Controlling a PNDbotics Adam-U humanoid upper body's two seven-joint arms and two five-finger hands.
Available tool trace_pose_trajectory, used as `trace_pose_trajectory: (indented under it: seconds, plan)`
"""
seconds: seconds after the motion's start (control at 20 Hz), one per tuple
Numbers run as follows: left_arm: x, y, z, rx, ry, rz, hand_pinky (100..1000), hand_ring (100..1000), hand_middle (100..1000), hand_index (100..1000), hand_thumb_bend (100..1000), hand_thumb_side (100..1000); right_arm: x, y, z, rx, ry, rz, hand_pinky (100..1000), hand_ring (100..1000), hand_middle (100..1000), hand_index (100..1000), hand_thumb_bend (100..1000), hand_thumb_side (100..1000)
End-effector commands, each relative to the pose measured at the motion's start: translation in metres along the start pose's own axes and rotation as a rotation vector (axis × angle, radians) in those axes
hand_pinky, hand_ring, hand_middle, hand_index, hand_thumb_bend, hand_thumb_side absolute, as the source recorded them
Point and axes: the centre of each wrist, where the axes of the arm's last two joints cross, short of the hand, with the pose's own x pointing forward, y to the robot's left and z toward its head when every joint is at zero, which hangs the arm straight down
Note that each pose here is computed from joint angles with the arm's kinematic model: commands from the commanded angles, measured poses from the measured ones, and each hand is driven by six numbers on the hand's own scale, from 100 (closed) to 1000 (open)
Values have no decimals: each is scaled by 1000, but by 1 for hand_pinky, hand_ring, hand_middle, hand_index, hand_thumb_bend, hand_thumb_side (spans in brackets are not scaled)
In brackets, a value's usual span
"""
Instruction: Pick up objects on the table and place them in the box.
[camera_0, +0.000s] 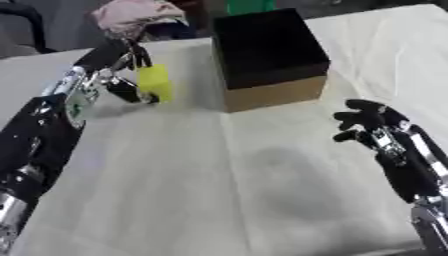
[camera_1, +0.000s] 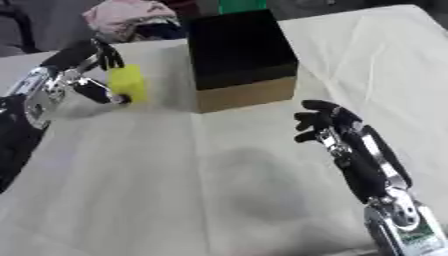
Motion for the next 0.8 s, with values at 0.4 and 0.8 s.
trace_pose_trajectory:
  seconds: [0.4, 0.8]
  plan:
    - [3, 35, -4, 148, -37, 57, 603, 317, 187, 431, 558, 100, 7, -4, -2, 8, -20, 20, 645, 834, 550, 819, 100, 627]
    - [36, 74, -15, 298, -168, 171, 609, 333, 198, 438, 496, 100, 8, -3, -3, 19, -22, 13, 645, 834, 550, 818, 100, 620]
